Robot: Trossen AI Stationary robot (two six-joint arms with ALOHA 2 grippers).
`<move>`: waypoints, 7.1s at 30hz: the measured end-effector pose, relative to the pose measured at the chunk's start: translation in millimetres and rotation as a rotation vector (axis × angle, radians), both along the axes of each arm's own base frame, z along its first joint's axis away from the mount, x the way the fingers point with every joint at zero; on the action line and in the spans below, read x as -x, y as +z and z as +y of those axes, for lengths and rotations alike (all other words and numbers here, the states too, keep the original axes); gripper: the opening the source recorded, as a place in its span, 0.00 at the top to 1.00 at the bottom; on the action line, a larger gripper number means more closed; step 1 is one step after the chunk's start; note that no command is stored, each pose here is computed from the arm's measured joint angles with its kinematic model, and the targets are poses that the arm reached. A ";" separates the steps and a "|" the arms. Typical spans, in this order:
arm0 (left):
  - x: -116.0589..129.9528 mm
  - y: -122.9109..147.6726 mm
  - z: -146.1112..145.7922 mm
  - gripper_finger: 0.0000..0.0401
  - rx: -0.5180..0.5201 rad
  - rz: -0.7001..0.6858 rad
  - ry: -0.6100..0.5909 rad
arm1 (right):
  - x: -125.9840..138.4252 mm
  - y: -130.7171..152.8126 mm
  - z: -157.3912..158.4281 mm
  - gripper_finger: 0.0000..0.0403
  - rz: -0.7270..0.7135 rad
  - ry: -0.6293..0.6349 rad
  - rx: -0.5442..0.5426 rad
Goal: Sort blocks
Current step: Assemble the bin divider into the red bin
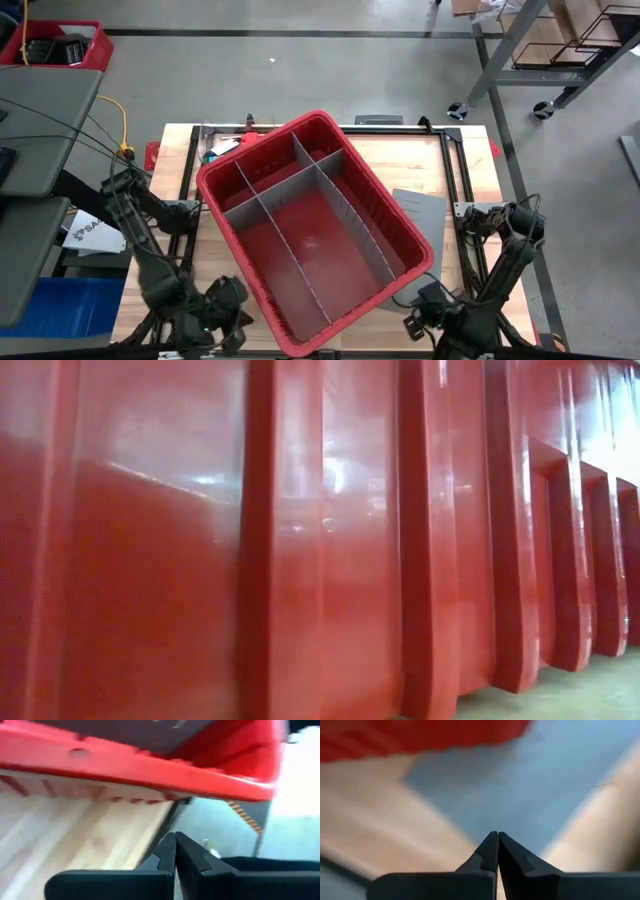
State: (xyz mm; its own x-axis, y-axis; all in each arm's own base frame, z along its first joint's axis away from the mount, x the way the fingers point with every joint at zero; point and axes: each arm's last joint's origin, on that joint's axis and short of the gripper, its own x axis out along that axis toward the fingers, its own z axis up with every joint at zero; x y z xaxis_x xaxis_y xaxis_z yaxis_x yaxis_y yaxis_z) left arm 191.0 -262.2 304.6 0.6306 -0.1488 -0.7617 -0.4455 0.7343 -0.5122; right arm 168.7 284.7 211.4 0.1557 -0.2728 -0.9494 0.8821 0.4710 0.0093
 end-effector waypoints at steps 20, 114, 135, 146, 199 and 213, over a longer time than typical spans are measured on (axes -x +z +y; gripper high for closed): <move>-4.0 126.5 -21.3 1.00 -0.117 -0.761 -0.056 | -59.4 46.2 -51.2 1.00 -0.270 -0.026 0.124; -187.7 70.8 216.8 1.00 -0.303 -0.363 0.157 | 22.8 -56.9 -437.3 0.48 0.068 0.230 -0.370; -185.6 19.1 165.3 1.00 -0.220 -0.041 -0.072 | -10.6 -97.2 -404.4 0.50 0.312 0.395 -0.543; -171.2 14.4 140.2 1.00 -0.262 0.025 -0.044 | -21.1 -97.4 -388.4 0.67 0.359 0.365 -0.495; 28.4 6.9 -20.5 1.00 -0.445 0.222 -0.118 | -28.2 -58.6 -201.5 1.00 0.213 0.170 -0.397; -2.5 47.6 4.0 1.00 -0.175 -0.003 0.024 | 7.7 -10.5 -147.0 1.00 -0.139 0.476 -0.422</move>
State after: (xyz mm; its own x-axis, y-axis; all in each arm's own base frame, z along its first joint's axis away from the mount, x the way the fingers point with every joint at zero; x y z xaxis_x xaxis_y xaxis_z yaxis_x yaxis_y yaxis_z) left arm 193.5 -258.2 352.2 0.6348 0.0006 -0.7727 -0.4622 0.8016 -0.3791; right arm 161.0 137.8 200.9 0.2967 0.2480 -0.9222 0.5552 0.7409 0.3779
